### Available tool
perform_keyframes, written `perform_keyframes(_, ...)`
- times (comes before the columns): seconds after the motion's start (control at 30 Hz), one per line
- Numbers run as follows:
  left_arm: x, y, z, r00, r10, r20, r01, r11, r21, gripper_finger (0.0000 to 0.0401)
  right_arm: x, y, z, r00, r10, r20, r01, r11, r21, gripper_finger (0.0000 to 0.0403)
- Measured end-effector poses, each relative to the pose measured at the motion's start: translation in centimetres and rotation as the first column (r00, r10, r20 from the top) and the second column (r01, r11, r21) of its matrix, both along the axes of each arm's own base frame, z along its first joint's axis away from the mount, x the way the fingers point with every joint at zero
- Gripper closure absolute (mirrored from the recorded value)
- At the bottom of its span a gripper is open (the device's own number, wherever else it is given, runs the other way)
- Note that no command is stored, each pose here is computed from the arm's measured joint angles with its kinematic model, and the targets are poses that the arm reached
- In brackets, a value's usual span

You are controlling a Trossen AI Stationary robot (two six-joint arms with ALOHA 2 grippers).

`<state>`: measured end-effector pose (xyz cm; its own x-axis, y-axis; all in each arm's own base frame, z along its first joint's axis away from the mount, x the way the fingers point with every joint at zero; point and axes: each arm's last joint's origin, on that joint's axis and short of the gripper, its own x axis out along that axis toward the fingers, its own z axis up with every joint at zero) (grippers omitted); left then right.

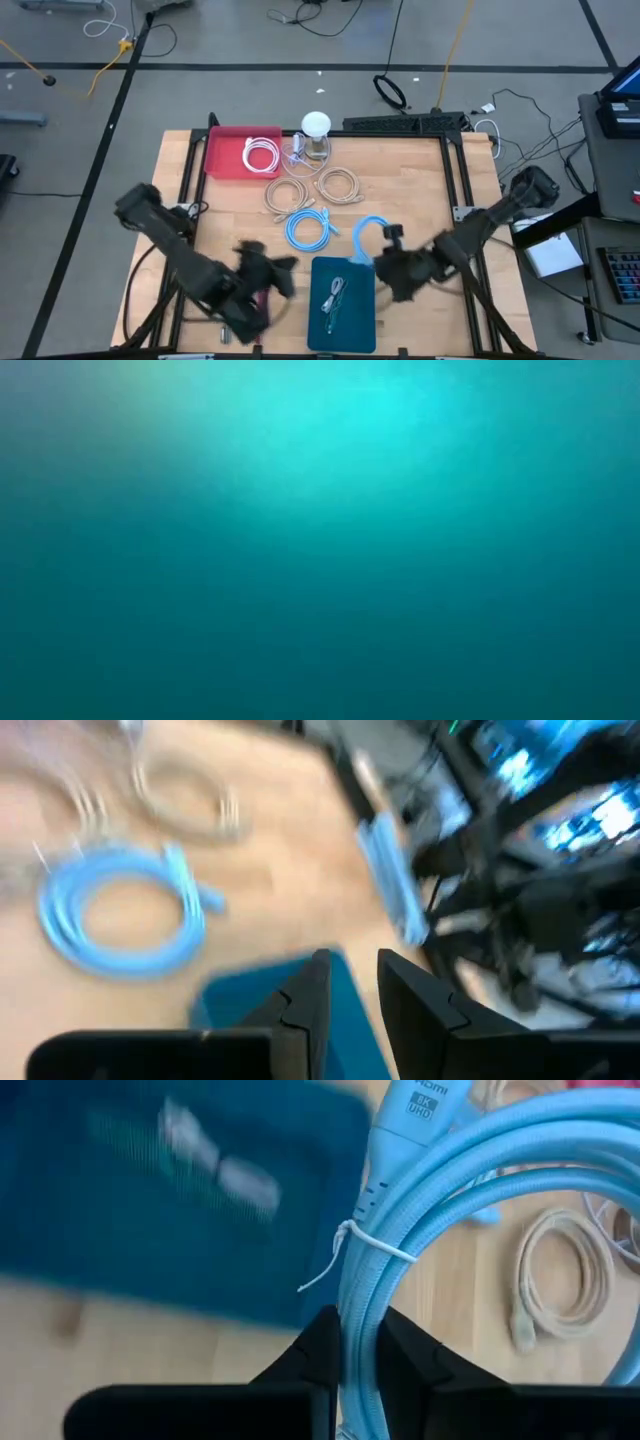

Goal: Pick & Place USB Port
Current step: Put the bottom blue HDMI cable into the red bin

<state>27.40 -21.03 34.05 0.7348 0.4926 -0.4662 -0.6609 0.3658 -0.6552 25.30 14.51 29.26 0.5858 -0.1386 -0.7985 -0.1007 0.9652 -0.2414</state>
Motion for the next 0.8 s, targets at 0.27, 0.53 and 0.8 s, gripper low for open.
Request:
perform_keyframes(0.27,-8.8,4.1,5.6,0.997,0.013,0.08,-0.022,0.993,0.112,0.0313,7.4,-9.1,2.6,0.935,-0.209,0.286,0.168,0.973,0.159,0.0372)
perform_keyframes(0.53,-11.9,6.0,7.3,0.996,-0.062,0.058,0.053,0.988,0.142,0.0313,14.3,-18.0,-0.9,0.914,-0.354,0.197,0.28,0.903,0.325,0.0372)
perform_keyframes(0.8,-11.8,9.3,5.6,0.991,-0.015,-0.13,0.02,0.999,0.038,0.0313,20.4,-17.3,1.0,0.948,-0.255,0.188,0.205,0.947,0.248,0.0372)
